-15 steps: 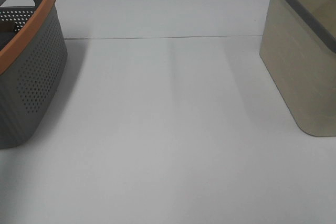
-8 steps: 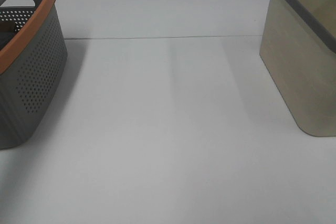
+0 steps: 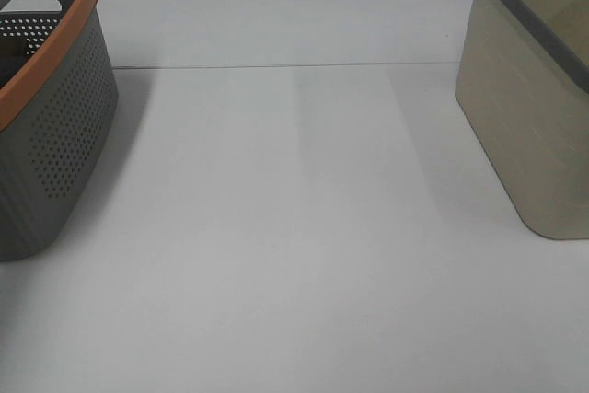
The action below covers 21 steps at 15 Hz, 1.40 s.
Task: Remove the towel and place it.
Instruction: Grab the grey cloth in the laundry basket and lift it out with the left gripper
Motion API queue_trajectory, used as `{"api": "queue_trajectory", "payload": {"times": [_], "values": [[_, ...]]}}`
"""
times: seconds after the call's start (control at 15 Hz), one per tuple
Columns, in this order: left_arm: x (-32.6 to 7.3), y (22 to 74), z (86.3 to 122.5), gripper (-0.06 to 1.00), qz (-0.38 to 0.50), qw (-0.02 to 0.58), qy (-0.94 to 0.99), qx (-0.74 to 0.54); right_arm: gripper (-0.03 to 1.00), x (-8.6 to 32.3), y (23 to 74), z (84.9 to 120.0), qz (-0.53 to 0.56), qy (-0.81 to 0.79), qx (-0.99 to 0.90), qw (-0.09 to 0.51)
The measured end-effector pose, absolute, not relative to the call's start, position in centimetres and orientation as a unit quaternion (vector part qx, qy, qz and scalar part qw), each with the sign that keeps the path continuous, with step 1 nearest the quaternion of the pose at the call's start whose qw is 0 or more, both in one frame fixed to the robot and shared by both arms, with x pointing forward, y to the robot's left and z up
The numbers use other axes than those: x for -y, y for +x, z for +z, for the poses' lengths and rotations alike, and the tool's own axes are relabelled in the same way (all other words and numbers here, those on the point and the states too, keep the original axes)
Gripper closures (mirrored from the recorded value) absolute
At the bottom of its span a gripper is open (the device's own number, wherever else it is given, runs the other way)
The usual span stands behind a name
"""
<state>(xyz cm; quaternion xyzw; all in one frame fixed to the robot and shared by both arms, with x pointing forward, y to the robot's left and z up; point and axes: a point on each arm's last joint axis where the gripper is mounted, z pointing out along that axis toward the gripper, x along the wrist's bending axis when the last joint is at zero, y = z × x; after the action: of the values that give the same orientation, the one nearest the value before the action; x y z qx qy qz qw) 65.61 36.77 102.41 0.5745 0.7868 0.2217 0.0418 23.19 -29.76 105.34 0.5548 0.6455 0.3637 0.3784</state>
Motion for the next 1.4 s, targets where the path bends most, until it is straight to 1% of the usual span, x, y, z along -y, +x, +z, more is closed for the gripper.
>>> {"api": "queue_trajectory", "payload": {"times": [0.27, 0.53, 0.87, 1.0, 1.07, 1.13, 1.27, 1.4], "values": [[-37.3, 66.8, 100.4, 0.23, 0.212, 0.027, 0.578, -0.788, 0.24, 29.8, 23.2, 105.3, 0.364, 0.555, -0.646, 0.378], [-37.7, 68.2, 99.3, 0.24, 0.22, 0.019, 0.582, -0.783, 0.24, 29.8, 23.2, 105.3, 0.364, 0.555, -0.646, 0.378], [-37.8, 68.9, 97.9, 0.39, 0.216, 0.015, 0.585, -0.782, 0.24, 29.8, 23.2, 105.3, 0.364, 0.555, -0.646, 0.378], [-37.8, 69.0, 97.6, 0.67, 0.215, 0.012, 0.586, -0.781, 0.24, 29.8, 23.2, 105.3, 0.364, 0.555, -0.646, 0.378], [-37.9, 69.1, 97.7, 0.83, 0.218, 0.01, 0.591, -0.776, 0.24, 29.8, 23.2, 105.3, 0.364, 0.555, -0.646, 0.378], [-37.9, 69.1, 97.8, 0.93, 0.222, 0.008, 0.599, -0.77, 0.24, 29.8, 23.2, 105.3, 0.364, 0.555, -0.646, 0.378], [-37.9, 69.0, 98.3, 0.94, 0.224, 0.007, 0.603, -0.766, 0.24, 29.8, 23.2, 105.3, 0.364, 0.555, -0.646, 0.378], [-37.9, 68.6, 100.6, 0.94, 0.237, 0.018, 0.596, -0.767, 0.24, 29.8, 23.2, 105.3, 0.364, 0.555, -0.646, 0.378]]}}
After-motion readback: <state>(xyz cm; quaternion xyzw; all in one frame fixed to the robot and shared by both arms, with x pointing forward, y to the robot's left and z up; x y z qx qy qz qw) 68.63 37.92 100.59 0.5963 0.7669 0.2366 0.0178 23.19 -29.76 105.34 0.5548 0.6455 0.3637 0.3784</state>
